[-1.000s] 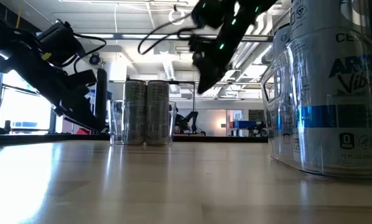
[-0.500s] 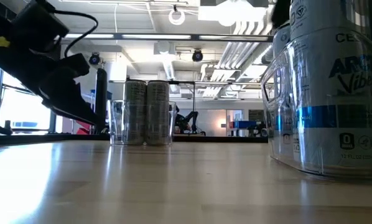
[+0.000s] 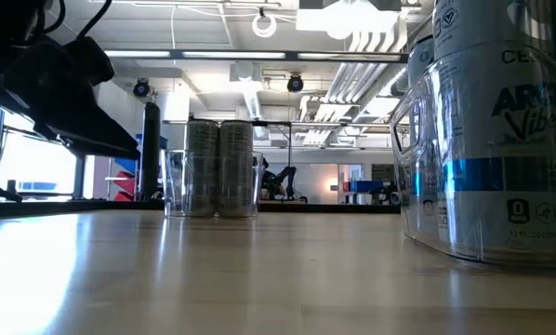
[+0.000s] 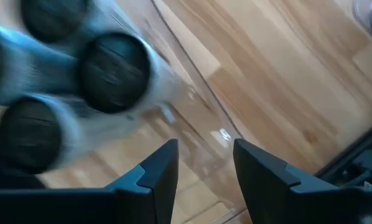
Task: Sort soda cans
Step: Adjust the bottom left transparent bin, then adjust the white/blue soda cans
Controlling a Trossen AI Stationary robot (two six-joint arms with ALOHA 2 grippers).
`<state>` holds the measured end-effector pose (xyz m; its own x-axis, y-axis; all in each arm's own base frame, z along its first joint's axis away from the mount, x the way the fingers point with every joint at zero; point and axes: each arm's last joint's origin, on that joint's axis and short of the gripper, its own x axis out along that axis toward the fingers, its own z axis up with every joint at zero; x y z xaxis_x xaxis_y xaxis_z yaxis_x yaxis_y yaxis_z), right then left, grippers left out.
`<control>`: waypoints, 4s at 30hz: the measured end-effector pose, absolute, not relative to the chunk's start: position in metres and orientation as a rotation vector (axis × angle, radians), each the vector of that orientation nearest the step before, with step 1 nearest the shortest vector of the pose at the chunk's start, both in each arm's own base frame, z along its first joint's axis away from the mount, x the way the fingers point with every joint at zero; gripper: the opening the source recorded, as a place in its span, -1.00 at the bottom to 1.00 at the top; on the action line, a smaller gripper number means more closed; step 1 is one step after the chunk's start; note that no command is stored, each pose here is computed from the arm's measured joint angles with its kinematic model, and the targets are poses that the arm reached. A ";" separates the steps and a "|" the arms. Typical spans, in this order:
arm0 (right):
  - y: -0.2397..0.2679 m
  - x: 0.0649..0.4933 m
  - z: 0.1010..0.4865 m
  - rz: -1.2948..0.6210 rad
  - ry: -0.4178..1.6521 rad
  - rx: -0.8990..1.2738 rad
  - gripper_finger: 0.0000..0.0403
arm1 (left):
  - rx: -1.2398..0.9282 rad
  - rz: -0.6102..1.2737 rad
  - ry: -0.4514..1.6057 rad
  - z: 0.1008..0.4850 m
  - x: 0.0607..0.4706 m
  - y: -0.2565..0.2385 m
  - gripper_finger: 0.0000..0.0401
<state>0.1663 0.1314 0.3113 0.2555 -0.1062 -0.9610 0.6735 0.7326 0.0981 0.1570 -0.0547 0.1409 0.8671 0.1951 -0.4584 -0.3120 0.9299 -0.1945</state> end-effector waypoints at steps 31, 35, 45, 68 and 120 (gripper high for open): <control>0.132 0.166 0.250 -0.197 1.375 0.178 0.06 | -0.269 0.256 0.373 0.148 0.162 -0.054 -0.27; 0.137 0.164 0.272 -0.228 1.437 0.358 0.02 | -0.291 0.256 0.361 0.149 0.162 -0.054 -0.27; 0.140 0.146 0.258 -0.698 1.556 0.794 -0.07 | -0.289 0.256 0.362 0.149 0.162 -0.054 -0.27; 0.096 0.164 0.220 -0.663 1.538 0.581 -0.93 | -0.264 0.251 0.365 0.149 0.162 -0.054 -0.27; 0.042 0.211 0.260 -0.385 1.212 0.358 -0.24 | -0.280 0.243 0.331 0.157 0.166 -0.056 -0.27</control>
